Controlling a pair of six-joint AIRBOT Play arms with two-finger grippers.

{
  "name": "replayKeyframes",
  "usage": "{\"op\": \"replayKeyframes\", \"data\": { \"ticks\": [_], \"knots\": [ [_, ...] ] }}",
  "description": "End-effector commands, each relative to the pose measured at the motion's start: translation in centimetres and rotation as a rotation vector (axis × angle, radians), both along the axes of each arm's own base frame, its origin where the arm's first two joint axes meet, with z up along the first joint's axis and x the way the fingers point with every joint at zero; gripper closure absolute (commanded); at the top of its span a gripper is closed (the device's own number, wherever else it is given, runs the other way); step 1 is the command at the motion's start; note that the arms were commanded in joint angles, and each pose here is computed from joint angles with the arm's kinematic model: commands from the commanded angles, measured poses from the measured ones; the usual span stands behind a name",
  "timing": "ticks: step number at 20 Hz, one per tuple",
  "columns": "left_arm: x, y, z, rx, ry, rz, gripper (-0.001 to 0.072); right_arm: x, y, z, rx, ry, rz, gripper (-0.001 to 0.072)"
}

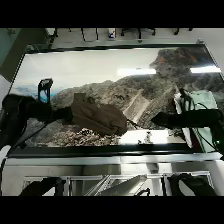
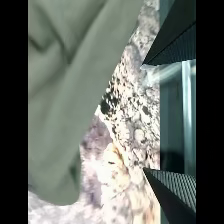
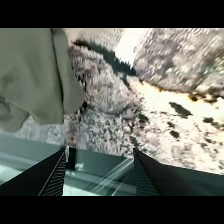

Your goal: Fold the shirts.

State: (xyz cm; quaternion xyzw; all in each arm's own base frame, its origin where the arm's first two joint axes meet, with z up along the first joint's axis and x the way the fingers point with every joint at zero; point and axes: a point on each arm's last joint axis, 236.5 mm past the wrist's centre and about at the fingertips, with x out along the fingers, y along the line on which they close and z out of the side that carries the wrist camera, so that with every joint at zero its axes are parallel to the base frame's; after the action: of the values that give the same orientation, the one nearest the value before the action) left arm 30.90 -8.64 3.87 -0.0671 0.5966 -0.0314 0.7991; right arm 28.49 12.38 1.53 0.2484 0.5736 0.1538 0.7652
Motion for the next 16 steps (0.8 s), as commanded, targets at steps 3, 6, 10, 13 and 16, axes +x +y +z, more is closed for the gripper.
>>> {"op": "replayKeyframes", "data": {
  "ticks": [3, 6, 10, 13, 16],
  "knots": [
    [1.7, -0.9, -7.6, -0.388, -0.065, 0.233, 0.001, -0.5, 8.2, -7.0, 0.036, 0.122, 0.131, 0.0246],
    [3.6, -1.4, -9.9, -0.367, -0.022, 0.219, 0.001, -0.7, 12.5, -10.2, 0.021, 0.147, 0.187, 0.0246],
    [6.8, -2.4, -10.9, -0.337, 0.005, 0.154, 0.0016, 0.8, 16.0, -11.3, 0.021, 0.145, 0.236, 0.0247],
    [7.4, -2.8, -11.7, -0.336, 0.064, 0.127, 0.0527, 2.3, 17.0, -10.9, 0.033, 0.127, 0.237, 0.041],
    [7.9, -3.2, -11.0, -0.341, 0.074, 0.093, 0.0691, 2.8, 17.2, -10.3, 0.037, 0.113, 0.244, 0.0687]
  ]
}}
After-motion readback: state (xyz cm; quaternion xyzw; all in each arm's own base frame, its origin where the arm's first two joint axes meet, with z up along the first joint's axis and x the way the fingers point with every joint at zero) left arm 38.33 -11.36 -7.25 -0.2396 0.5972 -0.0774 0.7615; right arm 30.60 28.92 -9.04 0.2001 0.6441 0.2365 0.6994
